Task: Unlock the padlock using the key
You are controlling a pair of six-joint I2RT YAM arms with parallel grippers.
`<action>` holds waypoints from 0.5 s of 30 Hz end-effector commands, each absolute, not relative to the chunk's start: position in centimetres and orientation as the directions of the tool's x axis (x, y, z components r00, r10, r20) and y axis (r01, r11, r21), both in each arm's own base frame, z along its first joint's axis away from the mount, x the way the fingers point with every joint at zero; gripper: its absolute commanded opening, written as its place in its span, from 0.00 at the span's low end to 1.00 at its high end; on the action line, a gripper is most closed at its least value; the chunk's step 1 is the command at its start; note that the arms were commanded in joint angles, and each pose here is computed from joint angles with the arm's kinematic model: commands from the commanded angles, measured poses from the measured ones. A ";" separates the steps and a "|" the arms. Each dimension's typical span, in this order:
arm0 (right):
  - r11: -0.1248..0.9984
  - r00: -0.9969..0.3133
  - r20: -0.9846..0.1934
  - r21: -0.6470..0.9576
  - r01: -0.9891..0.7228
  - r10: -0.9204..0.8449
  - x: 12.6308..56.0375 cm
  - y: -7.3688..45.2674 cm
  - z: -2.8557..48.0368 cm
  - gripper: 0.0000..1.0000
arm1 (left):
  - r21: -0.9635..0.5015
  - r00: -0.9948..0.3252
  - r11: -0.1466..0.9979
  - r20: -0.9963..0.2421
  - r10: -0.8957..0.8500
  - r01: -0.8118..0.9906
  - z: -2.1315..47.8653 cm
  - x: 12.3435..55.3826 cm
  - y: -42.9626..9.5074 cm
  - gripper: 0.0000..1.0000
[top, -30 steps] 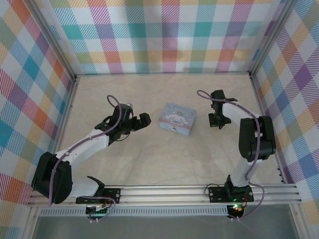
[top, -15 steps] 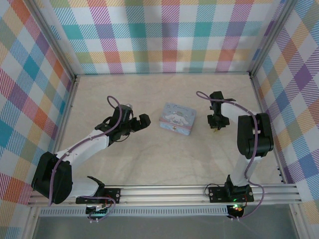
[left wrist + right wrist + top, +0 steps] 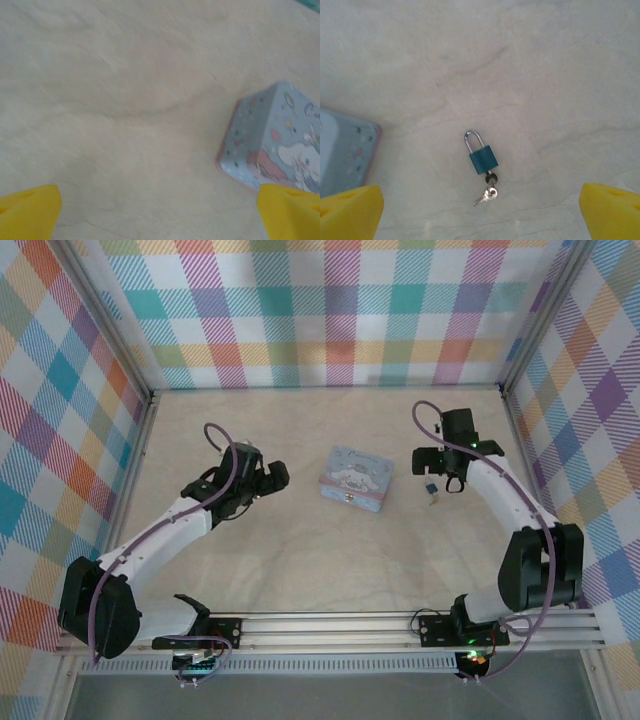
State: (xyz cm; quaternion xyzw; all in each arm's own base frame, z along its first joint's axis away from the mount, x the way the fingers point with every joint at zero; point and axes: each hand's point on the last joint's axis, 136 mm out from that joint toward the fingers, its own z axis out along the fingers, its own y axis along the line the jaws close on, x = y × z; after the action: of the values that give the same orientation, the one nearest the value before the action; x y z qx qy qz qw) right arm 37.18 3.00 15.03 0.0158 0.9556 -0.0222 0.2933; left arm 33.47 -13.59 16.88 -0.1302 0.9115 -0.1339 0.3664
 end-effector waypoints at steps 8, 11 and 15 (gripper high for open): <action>0.967 -0.456 -0.875 0.049 0.251 0.163 37.0 -1.5 17.3 1.00 | 0.058 -0.432 0.947 -0.897 -0.089 -0.316 19.6 35.5 -2.0 1.00; 0.967 -0.402 -0.908 0.011 0.255 0.116 36.8 -2.2 15.6 1.00 | -0.003 -0.438 0.928 -0.881 -0.178 -0.372 16.6 36.1 0.7 1.00; 0.962 -0.397 -0.911 0.000 0.275 0.114 37.1 -2.6 13.0 1.00 | 0.042 -0.457 0.906 -0.872 -0.173 -0.422 12.6 37.2 2.7 1.00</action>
State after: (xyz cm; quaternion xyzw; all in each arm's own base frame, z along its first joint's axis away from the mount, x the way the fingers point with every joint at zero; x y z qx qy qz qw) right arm 34.81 -1.89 10.42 0.1043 0.8802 -0.0667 0.4582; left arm 35.39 1.86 12.66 -0.1777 0.8646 0.1120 0.4565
